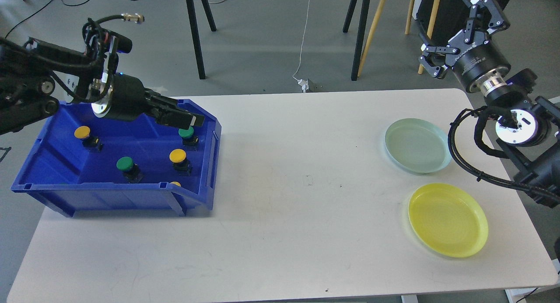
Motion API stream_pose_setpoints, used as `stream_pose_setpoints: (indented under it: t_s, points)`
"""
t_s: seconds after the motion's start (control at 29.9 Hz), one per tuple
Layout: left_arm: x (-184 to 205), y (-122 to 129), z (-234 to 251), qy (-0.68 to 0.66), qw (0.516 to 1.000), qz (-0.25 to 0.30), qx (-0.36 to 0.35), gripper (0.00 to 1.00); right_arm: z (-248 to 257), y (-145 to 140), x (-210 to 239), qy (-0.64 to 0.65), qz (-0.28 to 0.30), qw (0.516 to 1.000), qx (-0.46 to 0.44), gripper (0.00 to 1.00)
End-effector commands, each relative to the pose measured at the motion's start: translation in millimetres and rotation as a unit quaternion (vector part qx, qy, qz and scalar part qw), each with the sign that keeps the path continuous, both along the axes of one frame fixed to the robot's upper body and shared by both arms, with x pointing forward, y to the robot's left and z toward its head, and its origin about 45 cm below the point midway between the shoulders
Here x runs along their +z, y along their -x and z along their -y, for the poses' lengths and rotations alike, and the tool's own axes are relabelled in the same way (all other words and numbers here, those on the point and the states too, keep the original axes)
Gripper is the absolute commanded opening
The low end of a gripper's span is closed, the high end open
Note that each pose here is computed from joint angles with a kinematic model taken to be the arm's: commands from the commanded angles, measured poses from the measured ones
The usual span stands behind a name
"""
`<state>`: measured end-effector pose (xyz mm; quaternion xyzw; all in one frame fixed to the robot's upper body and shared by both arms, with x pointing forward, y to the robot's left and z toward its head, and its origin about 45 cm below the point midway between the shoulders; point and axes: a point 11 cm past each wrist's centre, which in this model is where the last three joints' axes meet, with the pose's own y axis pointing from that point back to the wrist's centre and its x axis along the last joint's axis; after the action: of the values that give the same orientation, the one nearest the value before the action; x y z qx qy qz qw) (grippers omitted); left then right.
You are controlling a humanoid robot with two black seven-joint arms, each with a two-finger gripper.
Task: Pass button and place on color plate
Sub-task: 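Grasp a yellow button in the bin with the left gripper and lift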
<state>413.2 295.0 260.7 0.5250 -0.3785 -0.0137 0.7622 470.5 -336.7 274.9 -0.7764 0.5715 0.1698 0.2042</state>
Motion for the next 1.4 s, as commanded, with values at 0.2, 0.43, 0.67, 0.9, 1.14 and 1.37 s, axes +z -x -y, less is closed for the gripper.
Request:
stream_pose_setpoints:
  t_s: [0.2,0.43,0.67,0.9,1.14,1.37]
  points:
    - [-55.2,-14.2,-9.7,-0.059,0.998,-0.005,0.013,1.00,24.7,13.0,-3.5,0.016,-0.006,1.000,-0.011,1.00]
    - [-79.0,-12.1,-19.3,-0.087,0.996,-0.012,0.016,0.99,24.9,13.4,-4.2,0.016,-0.007,1.000,-0.011,1.00]
    - [-89.3,-8.0,-29.0,-0.093,0.995,-0.019,0.026,0.99,24.2,14.9,-8.7,0.018,-0.012,1.000,-0.010,1.00]
    - [-99.9,-7.0,-22.3,-0.095,0.995,-0.024,0.023,0.98,27.0,18.6,-15.9,0.018,-0.019,1.000,-0.012,1.00]
    - [-108.2,-2.6,-23.0,-0.097,0.995,-0.032,0.024,0.84,32.1,23.3,-22.9,0.019,-0.026,0.999,-0.015,1.00]
    - [-113.2,-3.1,-18.1,-0.098,0.994,-0.032,0.021,0.70,37.9,26.8,-26.3,0.020,-0.030,0.999,-0.020,1.00]
